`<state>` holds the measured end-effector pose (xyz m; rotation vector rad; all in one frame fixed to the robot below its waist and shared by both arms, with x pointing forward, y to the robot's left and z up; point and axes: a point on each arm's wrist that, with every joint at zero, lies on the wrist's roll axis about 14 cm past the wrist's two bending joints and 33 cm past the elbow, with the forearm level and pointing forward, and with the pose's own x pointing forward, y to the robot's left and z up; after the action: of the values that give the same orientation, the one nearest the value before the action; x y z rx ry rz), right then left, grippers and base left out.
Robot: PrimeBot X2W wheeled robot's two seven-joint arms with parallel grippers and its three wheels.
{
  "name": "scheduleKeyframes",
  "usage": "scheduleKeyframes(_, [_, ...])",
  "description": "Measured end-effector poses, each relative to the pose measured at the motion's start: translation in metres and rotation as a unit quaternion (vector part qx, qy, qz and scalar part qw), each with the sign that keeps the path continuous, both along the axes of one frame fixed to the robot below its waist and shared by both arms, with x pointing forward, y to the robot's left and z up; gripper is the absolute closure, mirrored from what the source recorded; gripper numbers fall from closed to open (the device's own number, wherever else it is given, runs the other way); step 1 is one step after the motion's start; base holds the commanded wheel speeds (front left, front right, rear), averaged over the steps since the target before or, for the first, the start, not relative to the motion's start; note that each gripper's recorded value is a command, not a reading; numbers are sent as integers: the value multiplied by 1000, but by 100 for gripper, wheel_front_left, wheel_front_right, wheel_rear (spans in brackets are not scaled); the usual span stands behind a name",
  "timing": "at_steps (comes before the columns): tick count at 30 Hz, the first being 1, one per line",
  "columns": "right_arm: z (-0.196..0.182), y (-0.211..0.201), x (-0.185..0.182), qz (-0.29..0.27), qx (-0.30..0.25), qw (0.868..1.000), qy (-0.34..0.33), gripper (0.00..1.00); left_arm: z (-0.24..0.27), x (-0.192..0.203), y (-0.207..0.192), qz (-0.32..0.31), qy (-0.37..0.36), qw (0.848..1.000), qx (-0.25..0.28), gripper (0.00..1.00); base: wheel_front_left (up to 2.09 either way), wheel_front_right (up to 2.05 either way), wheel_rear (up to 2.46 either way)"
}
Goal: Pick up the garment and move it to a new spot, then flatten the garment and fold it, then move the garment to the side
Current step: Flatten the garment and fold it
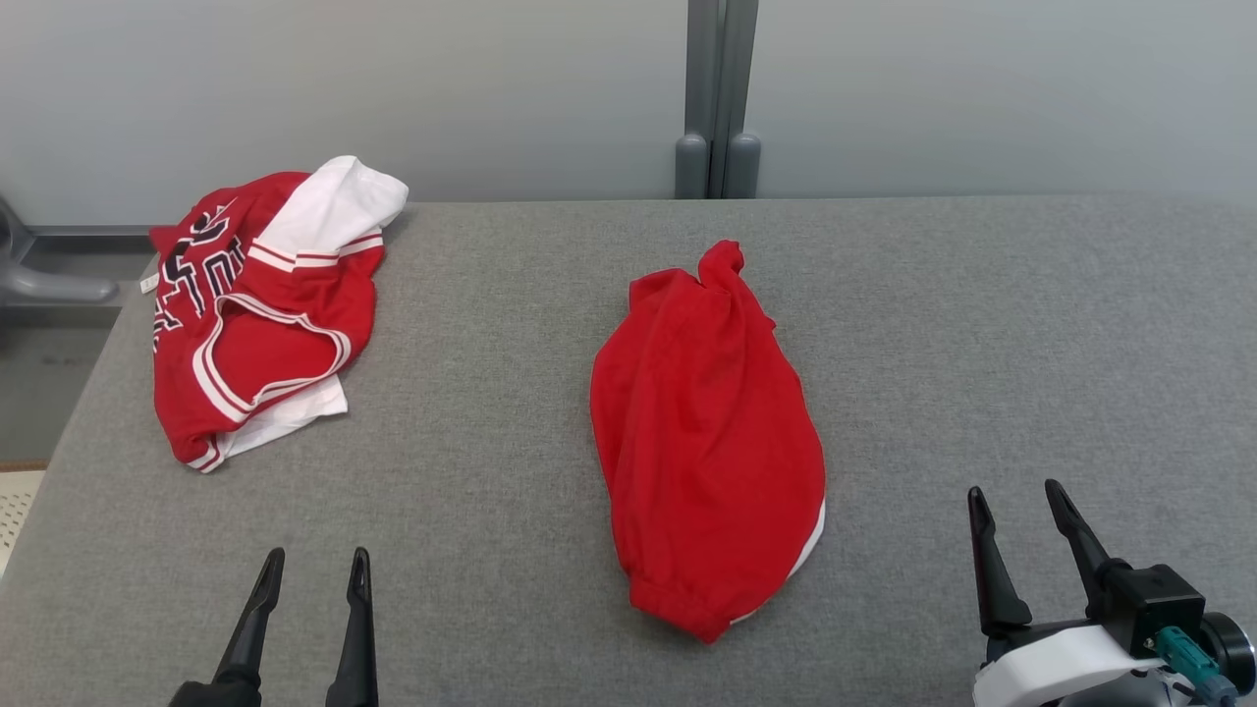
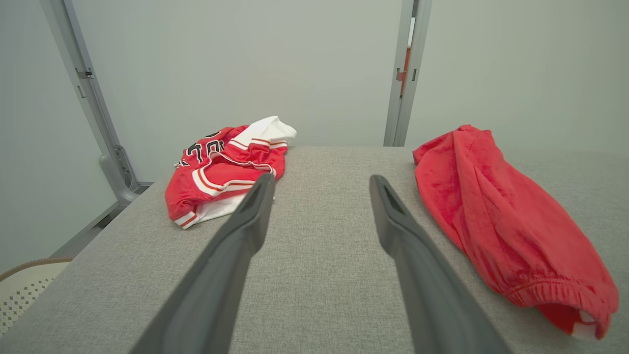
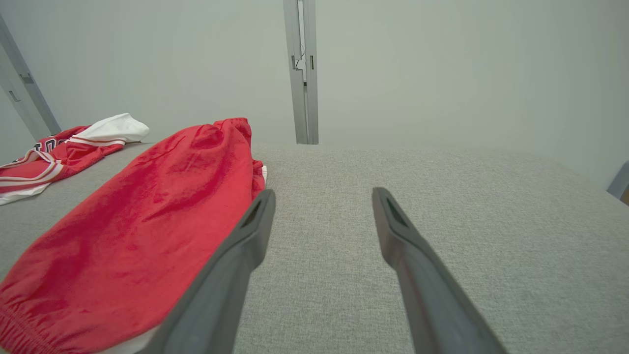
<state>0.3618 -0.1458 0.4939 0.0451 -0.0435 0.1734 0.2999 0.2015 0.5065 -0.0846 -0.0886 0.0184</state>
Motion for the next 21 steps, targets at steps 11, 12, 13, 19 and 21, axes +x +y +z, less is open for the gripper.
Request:
scheduleKeyframes(11, [0, -1, 2, -3, -1, 1000, -1, 0, 27, 12, -72, -144, -44, 987, 56, 0, 0, 0, 0])
scheduleKeyframes(12, [1, -1, 2, -2, -2, 1000, -2, 0, 26, 8, -95, -186, -45, 980, 60, 0, 0, 0, 0])
scheduleKeyframes(13, [1, -1, 2, -2, -2, 1000, -2, 0, 25, 3, -116, -227, -45, 971, 64, 0, 0, 0, 0])
scheduleKeyframes(19, [5, -4, 5, -8, -1, 1000, -8, 0, -4, -21, -190, -387, -12, 918, 86, 0, 0, 0, 0])
scheduleKeyframes(21, [3, -8, 6, -13, 0, 1000, -5, 0, -15, -19, -199, -411, 0, 906, 100, 0, 0, 0, 0])
